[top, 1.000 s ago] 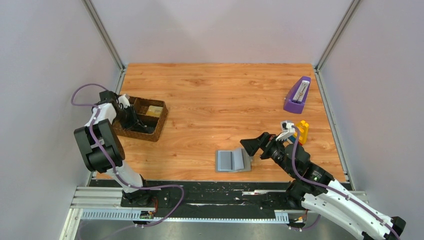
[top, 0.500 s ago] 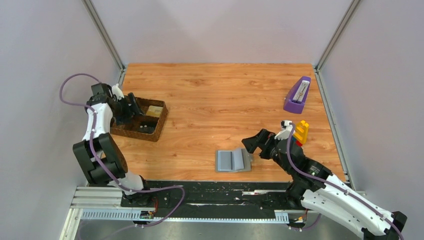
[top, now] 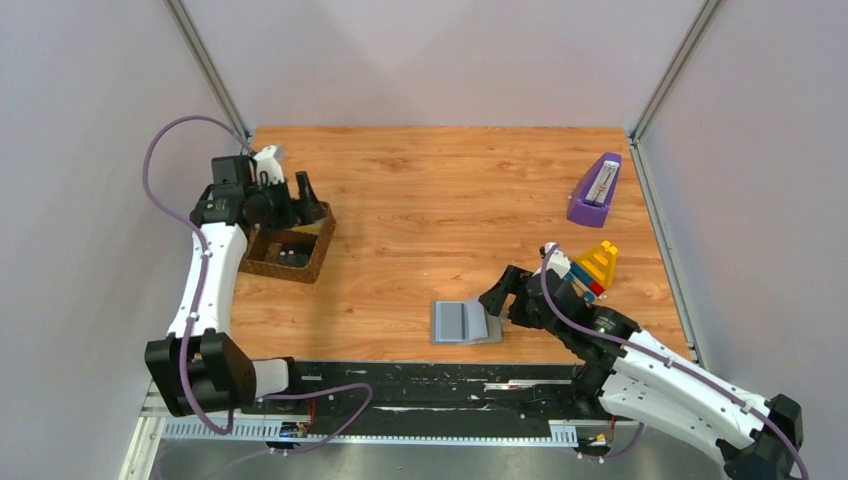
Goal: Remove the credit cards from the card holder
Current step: Place the credit card in the storage box, then remove the credit card from the card holder.
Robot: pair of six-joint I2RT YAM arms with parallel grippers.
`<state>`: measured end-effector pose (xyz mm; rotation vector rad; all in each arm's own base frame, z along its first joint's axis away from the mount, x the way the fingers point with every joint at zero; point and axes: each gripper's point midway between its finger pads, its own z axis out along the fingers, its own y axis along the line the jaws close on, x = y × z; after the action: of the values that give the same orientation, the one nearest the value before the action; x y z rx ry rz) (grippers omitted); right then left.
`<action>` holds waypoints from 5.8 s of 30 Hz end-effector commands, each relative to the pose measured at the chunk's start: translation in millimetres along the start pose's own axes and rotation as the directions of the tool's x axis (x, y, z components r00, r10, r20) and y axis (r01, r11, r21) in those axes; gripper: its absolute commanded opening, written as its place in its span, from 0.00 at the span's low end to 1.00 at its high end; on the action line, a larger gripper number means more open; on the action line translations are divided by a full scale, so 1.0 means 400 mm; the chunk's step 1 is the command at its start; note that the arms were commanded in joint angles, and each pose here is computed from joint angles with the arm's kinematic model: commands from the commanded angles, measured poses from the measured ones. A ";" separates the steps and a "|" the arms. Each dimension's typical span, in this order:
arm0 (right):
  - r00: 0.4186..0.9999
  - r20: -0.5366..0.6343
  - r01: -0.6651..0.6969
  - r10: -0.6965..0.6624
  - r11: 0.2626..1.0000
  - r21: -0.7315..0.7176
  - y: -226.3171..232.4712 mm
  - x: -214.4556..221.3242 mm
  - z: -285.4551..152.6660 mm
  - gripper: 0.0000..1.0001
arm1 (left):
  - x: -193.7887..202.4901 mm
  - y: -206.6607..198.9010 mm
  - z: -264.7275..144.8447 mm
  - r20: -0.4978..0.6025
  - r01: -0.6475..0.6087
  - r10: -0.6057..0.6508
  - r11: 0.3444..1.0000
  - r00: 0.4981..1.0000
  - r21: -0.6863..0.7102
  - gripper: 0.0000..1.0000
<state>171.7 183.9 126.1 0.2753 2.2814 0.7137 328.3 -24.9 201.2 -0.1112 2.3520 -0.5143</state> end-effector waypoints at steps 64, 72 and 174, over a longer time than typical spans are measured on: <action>0.956 -0.261 0.192 -0.138 0.962 0.195 0.109 0.214 0.251 0.44 | 0.401 -0.369 0.066 -0.287 0.094 0.045 0.888 0.957 0.451 0.81; 0.964 -0.234 0.141 -0.124 0.989 0.054 0.136 0.204 0.237 0.40 | 0.468 -0.418 0.115 -0.368 0.109 0.084 0.874 0.926 0.474 0.69; 0.985 -0.172 -0.049 0.020 0.985 -0.164 0.063 0.074 0.154 0.06 | 0.595 -0.477 0.194 -0.440 0.124 0.099 0.884 0.892 0.451 0.50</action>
<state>184.6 239.6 69.1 0.2308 2.4455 0.8476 188.0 -263.2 66.3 0.2339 2.6420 -1.1252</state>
